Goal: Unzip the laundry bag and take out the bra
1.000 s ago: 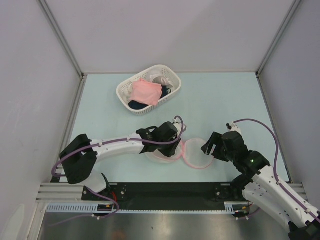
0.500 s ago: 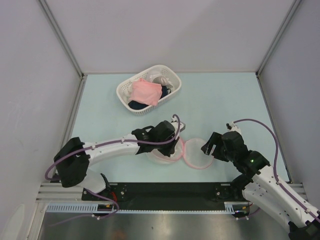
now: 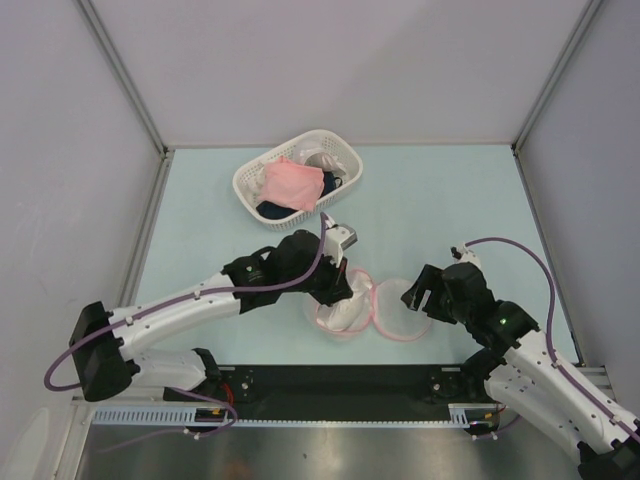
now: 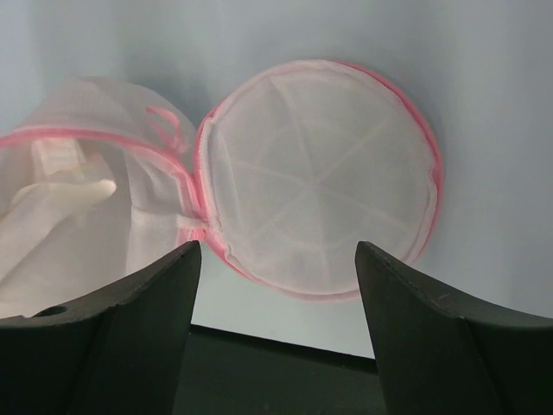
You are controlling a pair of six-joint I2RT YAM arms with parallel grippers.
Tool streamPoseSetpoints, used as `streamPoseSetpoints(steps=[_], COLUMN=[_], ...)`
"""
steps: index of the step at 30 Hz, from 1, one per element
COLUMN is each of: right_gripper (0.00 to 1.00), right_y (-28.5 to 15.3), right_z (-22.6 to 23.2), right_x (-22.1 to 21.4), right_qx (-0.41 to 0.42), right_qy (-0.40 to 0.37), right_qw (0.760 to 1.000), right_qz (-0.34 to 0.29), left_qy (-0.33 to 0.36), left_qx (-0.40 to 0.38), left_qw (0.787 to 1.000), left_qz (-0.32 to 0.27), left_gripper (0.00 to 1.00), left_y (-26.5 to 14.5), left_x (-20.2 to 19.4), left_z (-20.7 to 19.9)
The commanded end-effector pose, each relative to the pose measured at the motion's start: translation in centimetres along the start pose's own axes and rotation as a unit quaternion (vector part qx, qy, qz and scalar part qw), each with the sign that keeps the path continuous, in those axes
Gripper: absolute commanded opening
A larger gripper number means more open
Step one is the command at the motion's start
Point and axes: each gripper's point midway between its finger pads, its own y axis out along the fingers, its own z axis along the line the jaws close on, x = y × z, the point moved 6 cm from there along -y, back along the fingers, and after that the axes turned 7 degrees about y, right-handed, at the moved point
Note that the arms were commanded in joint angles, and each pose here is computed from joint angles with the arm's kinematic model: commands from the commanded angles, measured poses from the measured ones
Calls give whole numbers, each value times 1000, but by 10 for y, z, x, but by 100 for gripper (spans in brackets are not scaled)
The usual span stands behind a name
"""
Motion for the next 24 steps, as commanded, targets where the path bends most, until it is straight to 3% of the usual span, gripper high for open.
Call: streamPoseSetpoints(steps=[1,10,18,24], right_gripper=[77,77,77,77], right_y=[2,3,2,3], right_z=[3,6,8,8], right_x=[1,1,0,0], right_qx=[6,9,11,11], right_qy=[3,2,2,1], right_qw=[1000,1000,1000,1000], right_qz=[-7,-5,-5,-5], left_qy=[-8,1,25,45], left_qx=[-63,-172,-252,-181], left_qw=[995,975,942,938], left_qz=[-81,-140,-223,-293], left_gripper=[0,0,0,0], left_y=[-25,-61,-116,-160], left_x=[41,83,139,186], left_z=[-19,-50,-67,-41])
